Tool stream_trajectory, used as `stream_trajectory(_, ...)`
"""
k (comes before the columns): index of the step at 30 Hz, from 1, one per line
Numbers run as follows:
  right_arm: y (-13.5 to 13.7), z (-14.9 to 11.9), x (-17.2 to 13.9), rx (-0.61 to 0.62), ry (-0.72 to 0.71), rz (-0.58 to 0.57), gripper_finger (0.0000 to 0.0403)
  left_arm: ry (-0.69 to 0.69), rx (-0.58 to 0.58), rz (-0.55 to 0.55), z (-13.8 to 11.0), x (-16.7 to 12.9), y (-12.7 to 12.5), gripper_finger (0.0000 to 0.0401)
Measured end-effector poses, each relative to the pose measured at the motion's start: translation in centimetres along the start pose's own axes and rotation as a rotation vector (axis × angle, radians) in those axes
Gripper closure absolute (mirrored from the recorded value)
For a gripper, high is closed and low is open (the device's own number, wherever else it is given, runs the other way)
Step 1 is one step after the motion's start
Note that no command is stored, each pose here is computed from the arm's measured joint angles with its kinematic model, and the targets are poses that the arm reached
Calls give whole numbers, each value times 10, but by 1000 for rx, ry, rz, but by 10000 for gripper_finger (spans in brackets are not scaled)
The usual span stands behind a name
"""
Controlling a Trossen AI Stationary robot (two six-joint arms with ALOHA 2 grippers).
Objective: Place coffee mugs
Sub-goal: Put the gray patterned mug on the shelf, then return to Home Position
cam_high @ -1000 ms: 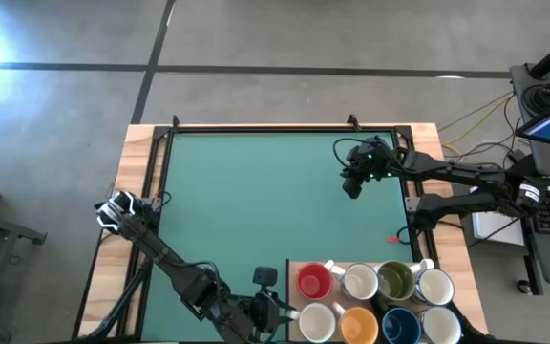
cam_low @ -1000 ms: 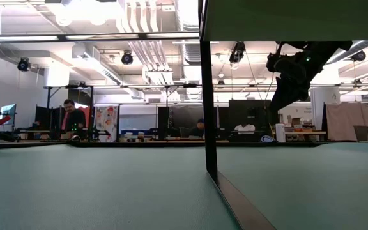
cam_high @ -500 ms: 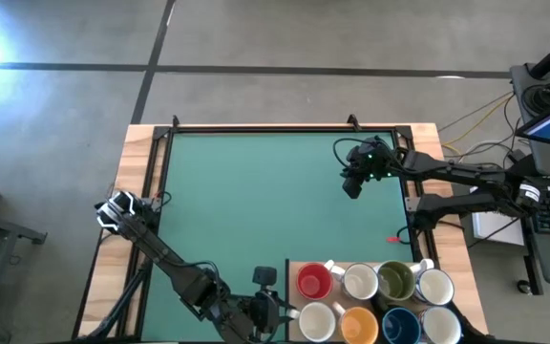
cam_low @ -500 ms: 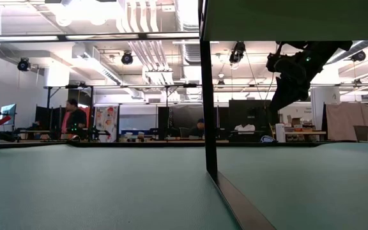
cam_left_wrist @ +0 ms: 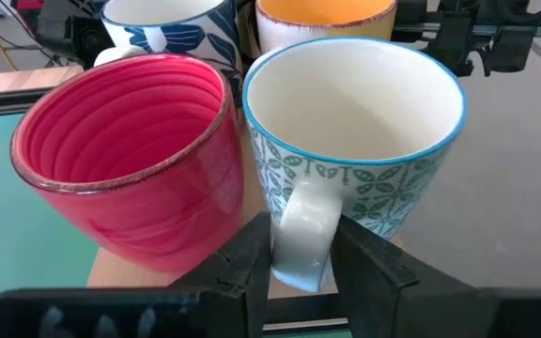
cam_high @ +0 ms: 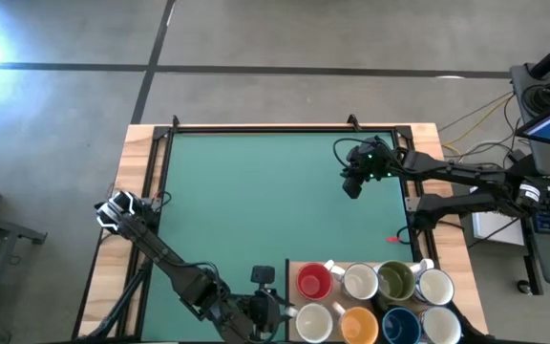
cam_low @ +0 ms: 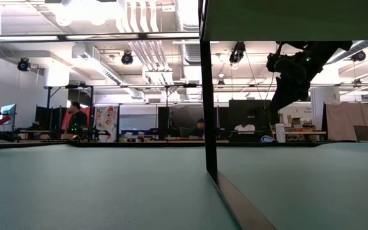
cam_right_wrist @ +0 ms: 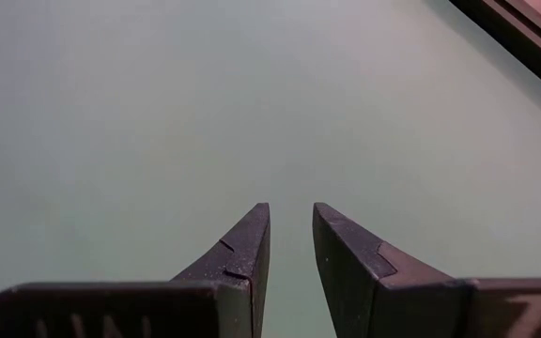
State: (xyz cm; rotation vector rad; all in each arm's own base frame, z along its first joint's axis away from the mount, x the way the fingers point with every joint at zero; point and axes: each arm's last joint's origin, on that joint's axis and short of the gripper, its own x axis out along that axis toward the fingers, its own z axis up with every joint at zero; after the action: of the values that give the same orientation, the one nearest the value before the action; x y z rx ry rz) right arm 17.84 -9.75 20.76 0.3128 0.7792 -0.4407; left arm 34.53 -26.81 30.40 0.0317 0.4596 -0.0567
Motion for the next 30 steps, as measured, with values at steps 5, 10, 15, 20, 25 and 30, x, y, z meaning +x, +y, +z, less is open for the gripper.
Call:
stream_trajectory(5, 0, 0, 0, 0, 0, 0, 330, 4, 4, 1, 0, 0, 0, 285)
stream_trajectory(10, 0, 0, 0, 0, 0, 0, 330, 15, 8, 7, 1, -4, 2, 276)
stream_trajectory(15, 0, 0, 0, 0, 0, 0, 330, 39, -29, 7, 1, -13, 3, 275)
stream_trajectory(20, 0, 0, 0, 0, 0, 0, 330, 69, -48, 27, 2, -27, 6, 275)
stream_trajectory(25, 0, 0, 0, 0, 0, 0, 330, 118, -52, 51, 3, -43, 13, 275)
stream_trajectory(30, 0, 0, 0, 0, 0, 0, 330, 183, -47, 73, -1, -62, 22, 275)
